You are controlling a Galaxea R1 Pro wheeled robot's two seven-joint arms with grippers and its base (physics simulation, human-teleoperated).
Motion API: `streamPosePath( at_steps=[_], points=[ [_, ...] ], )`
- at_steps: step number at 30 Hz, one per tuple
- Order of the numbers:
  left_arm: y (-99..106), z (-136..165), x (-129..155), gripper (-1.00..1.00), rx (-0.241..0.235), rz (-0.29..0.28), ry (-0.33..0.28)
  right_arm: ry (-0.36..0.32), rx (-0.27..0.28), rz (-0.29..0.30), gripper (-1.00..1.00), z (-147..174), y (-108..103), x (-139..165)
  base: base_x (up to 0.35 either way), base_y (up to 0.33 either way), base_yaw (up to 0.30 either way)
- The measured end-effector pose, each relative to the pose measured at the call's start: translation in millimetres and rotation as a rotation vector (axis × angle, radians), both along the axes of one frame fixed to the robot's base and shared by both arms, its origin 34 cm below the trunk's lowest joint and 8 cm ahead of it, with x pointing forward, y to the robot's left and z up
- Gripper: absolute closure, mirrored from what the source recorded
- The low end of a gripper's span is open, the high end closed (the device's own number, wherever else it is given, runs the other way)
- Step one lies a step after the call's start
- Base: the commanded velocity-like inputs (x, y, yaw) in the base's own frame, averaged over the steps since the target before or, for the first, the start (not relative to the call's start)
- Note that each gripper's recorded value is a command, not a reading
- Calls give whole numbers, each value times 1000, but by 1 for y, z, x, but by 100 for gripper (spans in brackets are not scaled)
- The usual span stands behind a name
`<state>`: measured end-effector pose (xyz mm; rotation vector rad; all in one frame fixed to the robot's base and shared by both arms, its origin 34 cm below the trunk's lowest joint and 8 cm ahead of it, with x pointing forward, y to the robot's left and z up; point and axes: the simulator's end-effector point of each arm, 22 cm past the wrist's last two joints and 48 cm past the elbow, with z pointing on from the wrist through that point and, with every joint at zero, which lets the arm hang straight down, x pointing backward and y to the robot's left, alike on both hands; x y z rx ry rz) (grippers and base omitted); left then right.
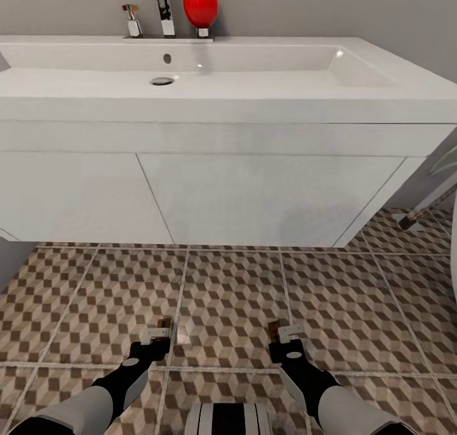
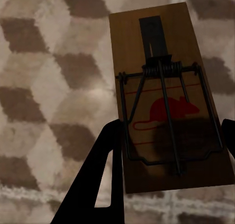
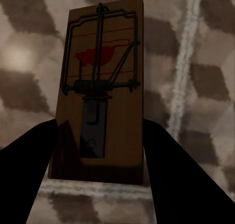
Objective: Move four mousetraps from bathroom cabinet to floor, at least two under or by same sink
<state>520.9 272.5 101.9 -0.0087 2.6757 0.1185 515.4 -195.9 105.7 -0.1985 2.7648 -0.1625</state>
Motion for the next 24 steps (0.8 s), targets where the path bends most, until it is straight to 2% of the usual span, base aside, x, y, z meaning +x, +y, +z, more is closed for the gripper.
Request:
streamPosePath(
  at_steps=[8, 14, 16, 19, 21, 24],
  points=[
    [1, 0, 0, 100, 7, -11, 1, 0, -1, 2, 100, 0, -1, 0, 0, 0, 0],
    [17, 3, 8, 100, 19, -14, -5, -12, -19, -1, 100, 1, -15, 6, 0, 0, 0],
    [23, 7, 17, 100, 22, -17, 0, -28, -23, -2, 100, 4, -19, 15, 0, 0, 0],
    [28, 5, 14, 100, 22, -19, 34, -56, -26, -3, 100, 11, -22, 34, 0, 0, 0],
    [24, 4, 12, 100, 9, -26, 54, -75, -28, -4, 100, 16, -23, 48, 0, 0, 0],
    [21, 3, 11, 100, 2, -31, 59, -81, -27, -6, 100, 17, -23, 51, 0, 0, 0]
  ],
)
